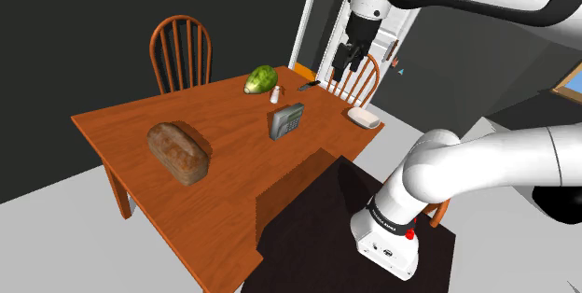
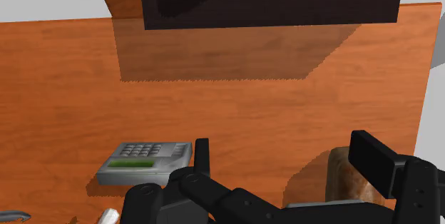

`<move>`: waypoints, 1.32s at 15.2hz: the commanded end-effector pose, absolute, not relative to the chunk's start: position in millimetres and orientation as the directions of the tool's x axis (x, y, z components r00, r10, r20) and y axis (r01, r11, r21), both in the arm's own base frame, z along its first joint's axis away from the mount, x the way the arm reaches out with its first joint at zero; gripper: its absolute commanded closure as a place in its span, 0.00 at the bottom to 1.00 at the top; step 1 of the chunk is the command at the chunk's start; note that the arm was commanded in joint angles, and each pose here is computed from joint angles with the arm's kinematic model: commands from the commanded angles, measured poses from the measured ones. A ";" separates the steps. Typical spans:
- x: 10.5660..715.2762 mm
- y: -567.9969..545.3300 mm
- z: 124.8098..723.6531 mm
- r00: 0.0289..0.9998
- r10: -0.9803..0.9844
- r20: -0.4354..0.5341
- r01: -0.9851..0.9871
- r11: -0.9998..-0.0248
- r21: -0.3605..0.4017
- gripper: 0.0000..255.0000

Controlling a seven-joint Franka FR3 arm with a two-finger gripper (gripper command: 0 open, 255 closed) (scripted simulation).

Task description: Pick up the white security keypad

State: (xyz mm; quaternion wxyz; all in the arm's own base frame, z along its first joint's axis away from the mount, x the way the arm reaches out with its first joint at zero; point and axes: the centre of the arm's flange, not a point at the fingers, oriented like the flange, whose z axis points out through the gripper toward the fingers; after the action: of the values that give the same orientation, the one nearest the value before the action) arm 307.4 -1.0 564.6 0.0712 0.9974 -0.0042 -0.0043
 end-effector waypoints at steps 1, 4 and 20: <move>307.4 -1.0 564.6 1.000 -0.009 -0.008 -0.008 -0.990 0.142 0.00; 337.7 -3.0 537.3 0.994 -0.112 -0.005 -0.110 -0.984 0.137 0.00; 487.3 -61.8 392.6 0.790 -0.613 0.001 -0.610 -0.785 0.107 0.00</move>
State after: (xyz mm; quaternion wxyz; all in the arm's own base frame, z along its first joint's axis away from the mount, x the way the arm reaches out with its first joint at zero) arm 479.1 -57.5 401.7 0.0522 0.9505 -0.3060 -0.0166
